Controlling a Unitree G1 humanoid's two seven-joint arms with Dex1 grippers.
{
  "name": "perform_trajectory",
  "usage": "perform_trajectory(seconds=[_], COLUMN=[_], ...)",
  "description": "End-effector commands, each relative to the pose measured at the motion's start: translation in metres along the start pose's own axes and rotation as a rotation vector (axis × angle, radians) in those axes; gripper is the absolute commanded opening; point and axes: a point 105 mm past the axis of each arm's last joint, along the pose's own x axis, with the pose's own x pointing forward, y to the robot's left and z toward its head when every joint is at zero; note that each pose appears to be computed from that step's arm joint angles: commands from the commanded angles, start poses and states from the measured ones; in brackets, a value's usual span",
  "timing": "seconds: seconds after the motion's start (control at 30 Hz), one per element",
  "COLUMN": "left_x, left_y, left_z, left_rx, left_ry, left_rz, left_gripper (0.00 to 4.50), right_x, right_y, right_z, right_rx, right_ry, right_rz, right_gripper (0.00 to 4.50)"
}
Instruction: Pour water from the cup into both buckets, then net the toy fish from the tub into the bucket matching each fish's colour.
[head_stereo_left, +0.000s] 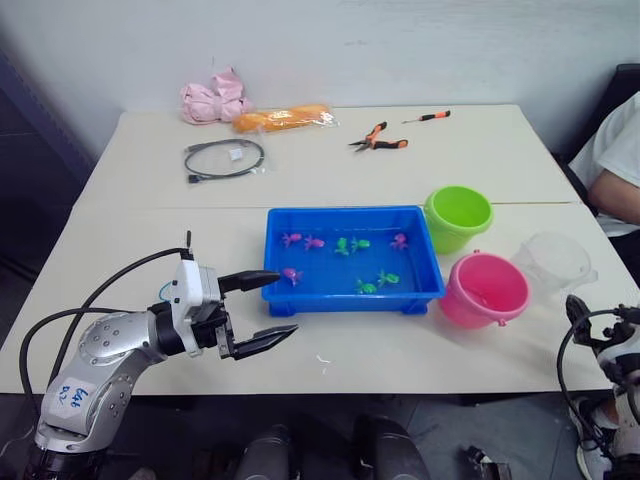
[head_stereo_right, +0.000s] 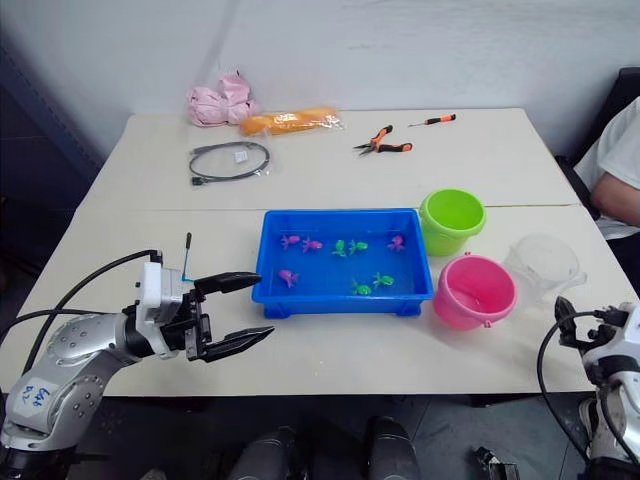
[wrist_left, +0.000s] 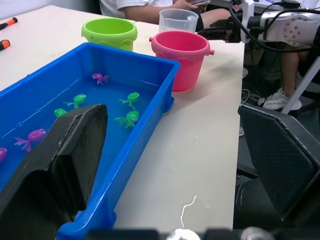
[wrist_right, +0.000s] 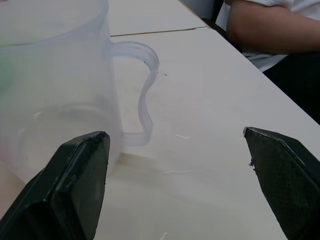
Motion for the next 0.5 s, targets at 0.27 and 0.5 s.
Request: perform_trajectory(seconds=[0.27, 0.5], left_x=[-0.001, 0.001], left_y=[-0.002, -0.002], left_z=[0.01, 0.012], left_rx=[0.045, 0.057], left_ry=[-0.012, -0.006], left_rz=[-0.006, -0.015], left_gripper=[4.47, 4.47], right_x=[0.019, 0.029], right_y=[-0.014, -0.017], right_z=[0.016, 0.012], right_rx=[-0.003, 0.019], right_ry=[-0.052, -0.042], right_rz=[-0.055, -0.071], right_gripper=[4.5, 4.5])
